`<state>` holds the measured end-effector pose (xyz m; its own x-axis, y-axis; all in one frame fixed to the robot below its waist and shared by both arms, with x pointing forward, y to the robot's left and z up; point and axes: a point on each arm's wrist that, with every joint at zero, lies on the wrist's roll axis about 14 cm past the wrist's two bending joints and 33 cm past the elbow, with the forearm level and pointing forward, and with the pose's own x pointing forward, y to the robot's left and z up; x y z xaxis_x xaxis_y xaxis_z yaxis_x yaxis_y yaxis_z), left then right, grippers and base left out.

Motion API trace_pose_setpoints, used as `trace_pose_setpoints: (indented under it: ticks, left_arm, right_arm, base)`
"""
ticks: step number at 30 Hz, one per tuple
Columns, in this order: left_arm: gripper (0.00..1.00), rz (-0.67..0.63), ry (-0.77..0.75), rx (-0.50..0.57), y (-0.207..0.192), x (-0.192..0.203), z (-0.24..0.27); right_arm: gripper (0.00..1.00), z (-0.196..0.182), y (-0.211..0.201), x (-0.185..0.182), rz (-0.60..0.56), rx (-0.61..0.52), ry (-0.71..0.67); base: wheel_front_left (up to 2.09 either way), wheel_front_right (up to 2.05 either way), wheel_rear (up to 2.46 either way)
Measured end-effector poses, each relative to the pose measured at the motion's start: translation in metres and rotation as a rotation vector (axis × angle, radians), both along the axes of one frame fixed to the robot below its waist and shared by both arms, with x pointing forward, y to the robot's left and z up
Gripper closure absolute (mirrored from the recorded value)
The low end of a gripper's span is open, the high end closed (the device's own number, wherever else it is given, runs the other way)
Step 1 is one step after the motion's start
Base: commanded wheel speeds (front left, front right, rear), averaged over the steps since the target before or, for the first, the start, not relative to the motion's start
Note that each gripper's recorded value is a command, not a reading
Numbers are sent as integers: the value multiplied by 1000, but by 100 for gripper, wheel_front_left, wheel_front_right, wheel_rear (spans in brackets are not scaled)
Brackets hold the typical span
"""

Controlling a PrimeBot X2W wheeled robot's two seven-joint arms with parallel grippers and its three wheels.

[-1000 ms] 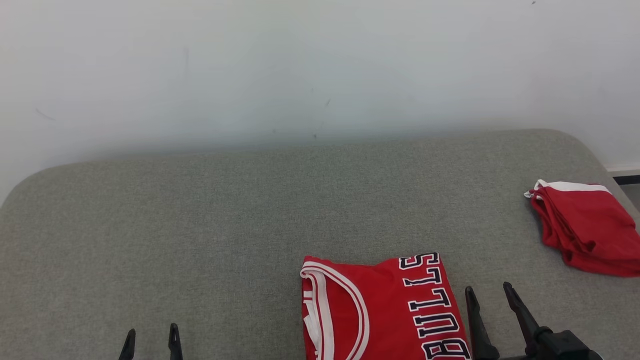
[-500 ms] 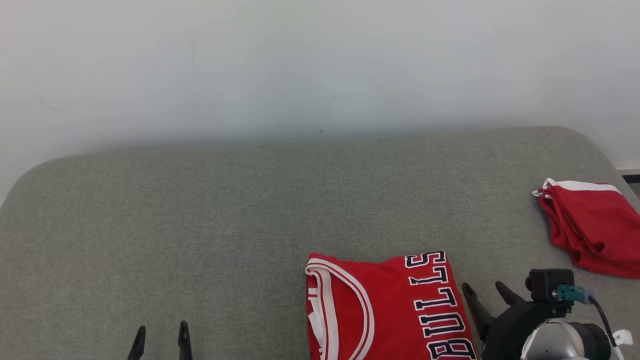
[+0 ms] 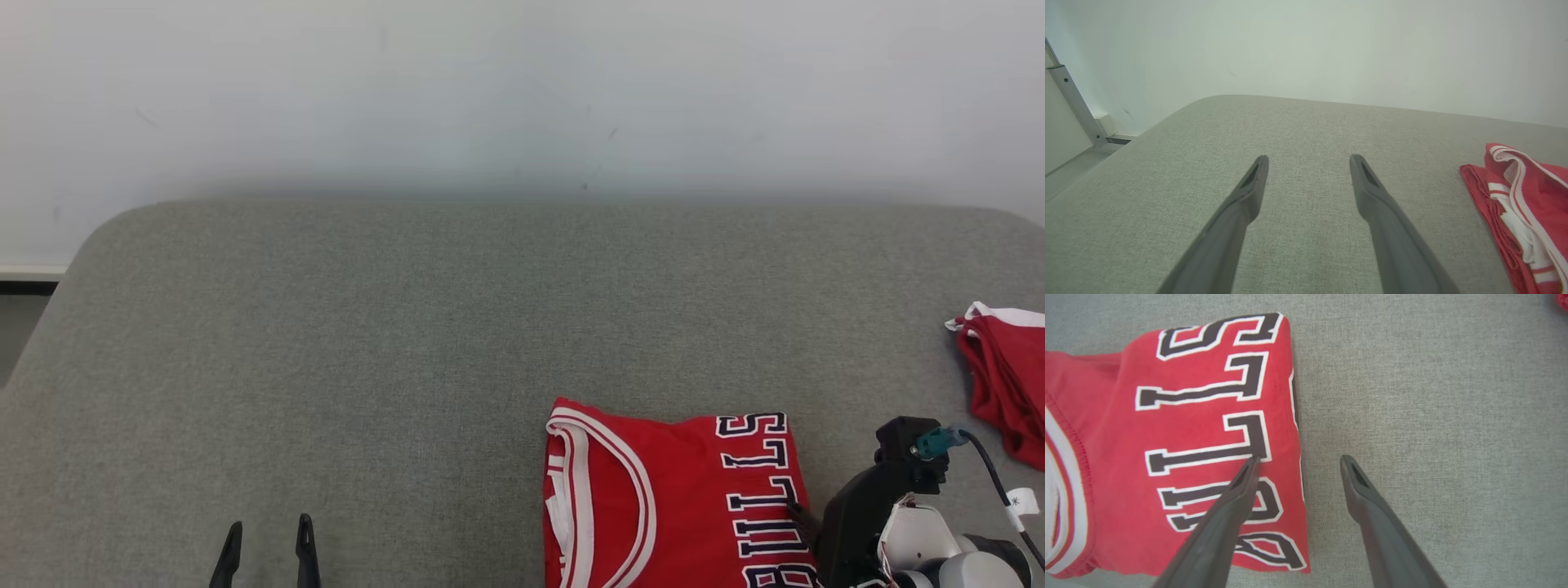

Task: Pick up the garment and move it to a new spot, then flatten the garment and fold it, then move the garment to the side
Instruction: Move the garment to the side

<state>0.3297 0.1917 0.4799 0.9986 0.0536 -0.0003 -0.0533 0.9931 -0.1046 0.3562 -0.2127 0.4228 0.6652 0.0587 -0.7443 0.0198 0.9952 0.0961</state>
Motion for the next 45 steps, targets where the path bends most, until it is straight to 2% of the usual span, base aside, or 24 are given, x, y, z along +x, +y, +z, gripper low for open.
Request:
trace_pose_setpoints:
  ticks: [10,12,13,14,15,20,21,23,26,34,35,41,45]
  left_arm:
    - [0,27,24,-5,7,6,-6]
    - [0,30,29,-5,8,7,-8]
    - [0,31,33,-5,8,7,-9]
    - [0,33,36,-6,9,7,-10]
    - [0,33,38,-6,9,7,-11]
    - [0,36,38,-5,9,10,-10]
    - [0,37,29,1,9,12,-8]
    - [0,27,7,5,7,18,-1]
    - [0,-15,-13,6,-5,27,4]
    - [0,-165,-43,-41,-56,60,10]
    - [0,-165,-43,-41,-56,60,10]
    - [0,-248,-38,-42,-82,84,3]
    - [0,-284,-35,-31,-92,99,-4]
  right_arm:
    - [0,-30,11,13,34,-11,143]
    - [4,-36,14,15,48,-18,176]
    - [37,-37,18,17,66,-24,187]
    - [82,-37,23,19,88,-28,182]
    - [100,-37,25,22,100,-28,177]
    - [100,-26,26,40,147,-64,116]
    - [100,-20,29,46,146,-43,94]
    - [100,0,34,65,147,-9,33]
    - [100,34,24,90,146,-34,-42]
    - [100,95,-70,108,2,-192,-110]
    - [100,95,-70,108,2,-192,-110]
    - [100,119,-130,105,-115,-297,-117]
    - [100,125,-151,109,-160,-335,-127]
  base:
    - [0,0,0]
    - [0,0,0]
    - [0,0,0]
    - [0,0,0]
    - [0,0,0]
    - [0,0,0]
    - [0,0,0]
    - [0,0,0]
    - [0,0,0]
    - [0,0,0]
    - [0,0,0]
    - [0,0,0]
    - [0,0,0]
